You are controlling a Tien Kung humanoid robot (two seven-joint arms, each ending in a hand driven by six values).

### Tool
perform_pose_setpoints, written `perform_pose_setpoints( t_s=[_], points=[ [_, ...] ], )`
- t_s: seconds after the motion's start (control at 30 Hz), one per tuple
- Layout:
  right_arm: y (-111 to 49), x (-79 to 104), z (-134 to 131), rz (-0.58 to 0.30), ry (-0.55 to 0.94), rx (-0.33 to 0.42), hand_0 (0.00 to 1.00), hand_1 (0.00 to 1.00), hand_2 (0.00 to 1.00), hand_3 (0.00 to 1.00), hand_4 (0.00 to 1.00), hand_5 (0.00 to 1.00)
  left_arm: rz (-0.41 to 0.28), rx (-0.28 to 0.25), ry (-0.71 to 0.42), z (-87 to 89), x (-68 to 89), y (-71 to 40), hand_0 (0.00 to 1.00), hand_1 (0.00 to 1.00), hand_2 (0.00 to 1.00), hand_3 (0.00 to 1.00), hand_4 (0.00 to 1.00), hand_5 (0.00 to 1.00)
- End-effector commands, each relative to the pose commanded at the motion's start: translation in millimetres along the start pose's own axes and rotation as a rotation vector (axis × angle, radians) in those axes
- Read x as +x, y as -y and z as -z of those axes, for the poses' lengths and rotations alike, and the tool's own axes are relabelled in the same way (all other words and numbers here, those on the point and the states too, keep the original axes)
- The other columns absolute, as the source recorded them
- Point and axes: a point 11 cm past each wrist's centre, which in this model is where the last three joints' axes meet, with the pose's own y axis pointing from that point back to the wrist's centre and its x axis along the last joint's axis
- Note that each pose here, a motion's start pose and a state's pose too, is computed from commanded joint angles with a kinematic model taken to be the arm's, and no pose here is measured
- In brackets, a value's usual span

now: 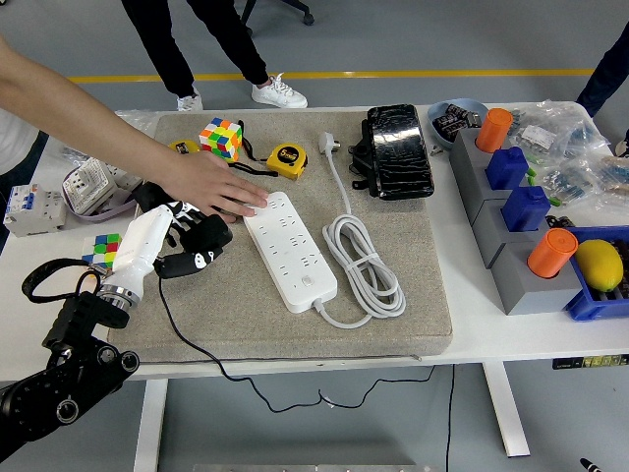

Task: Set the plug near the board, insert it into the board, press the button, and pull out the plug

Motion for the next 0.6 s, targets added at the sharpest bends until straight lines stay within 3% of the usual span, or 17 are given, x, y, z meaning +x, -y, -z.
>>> perform_pose_setpoints(
  t_s=[0.6],
  points=[
    [-0.1, 0.6, -0.1, -0.001, -0.001, 0.001, 0.575, 0.639, 0.601, 0.537, 0.927, 0.466, 0.032, 0.03, 0.012, 7.9, -5.3, -1.0, 0.347, 0.49, 0.504, 0.539, 0.783, 0.088]
  ],
)
